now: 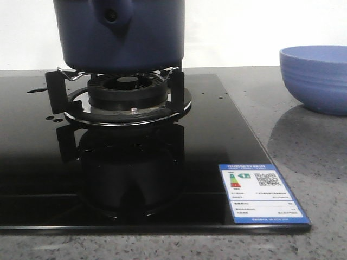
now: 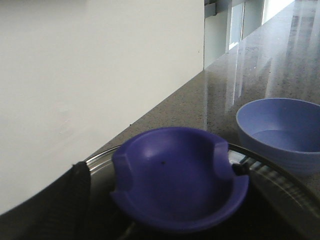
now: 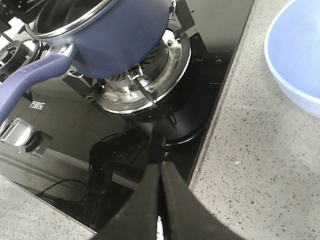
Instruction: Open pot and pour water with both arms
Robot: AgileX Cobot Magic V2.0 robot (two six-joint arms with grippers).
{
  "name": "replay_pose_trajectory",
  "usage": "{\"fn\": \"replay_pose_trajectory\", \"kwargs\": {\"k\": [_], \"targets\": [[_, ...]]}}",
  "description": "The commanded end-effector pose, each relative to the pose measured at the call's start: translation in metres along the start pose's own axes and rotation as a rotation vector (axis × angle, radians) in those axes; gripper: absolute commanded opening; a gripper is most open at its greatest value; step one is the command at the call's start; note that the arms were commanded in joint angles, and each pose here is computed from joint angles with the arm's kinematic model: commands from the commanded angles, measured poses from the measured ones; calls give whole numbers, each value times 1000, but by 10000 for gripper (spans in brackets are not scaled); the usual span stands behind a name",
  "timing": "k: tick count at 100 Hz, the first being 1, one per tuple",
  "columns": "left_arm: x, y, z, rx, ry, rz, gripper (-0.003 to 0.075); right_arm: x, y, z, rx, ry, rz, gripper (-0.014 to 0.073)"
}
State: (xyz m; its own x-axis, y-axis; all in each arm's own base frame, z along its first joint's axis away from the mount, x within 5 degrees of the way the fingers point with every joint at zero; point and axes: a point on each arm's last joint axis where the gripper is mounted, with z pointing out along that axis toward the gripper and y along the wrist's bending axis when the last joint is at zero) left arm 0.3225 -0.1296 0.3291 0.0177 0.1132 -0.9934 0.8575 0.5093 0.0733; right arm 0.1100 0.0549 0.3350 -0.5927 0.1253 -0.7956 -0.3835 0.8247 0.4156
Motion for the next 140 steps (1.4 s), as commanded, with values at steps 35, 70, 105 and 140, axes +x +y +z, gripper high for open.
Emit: {"fn": "replay_pose_trajectory", "kwargs": {"k": [35,70,105,140], "targets": [[-29,-11,-2,55,-137,-40,315,-12,5,-4,-13,-65,-5,-69],[-29,-10,-2,53,-136,-40,221,-13,4,-4,-9,-76,-4,-69],[-69,-11,-9,123,-240,-59,221,-14,4,-4,-7,-80,-4,-69],[-101,2,-48,91,-286,-43,221,-17,4,-4,-3,-118,7,-69]]}}
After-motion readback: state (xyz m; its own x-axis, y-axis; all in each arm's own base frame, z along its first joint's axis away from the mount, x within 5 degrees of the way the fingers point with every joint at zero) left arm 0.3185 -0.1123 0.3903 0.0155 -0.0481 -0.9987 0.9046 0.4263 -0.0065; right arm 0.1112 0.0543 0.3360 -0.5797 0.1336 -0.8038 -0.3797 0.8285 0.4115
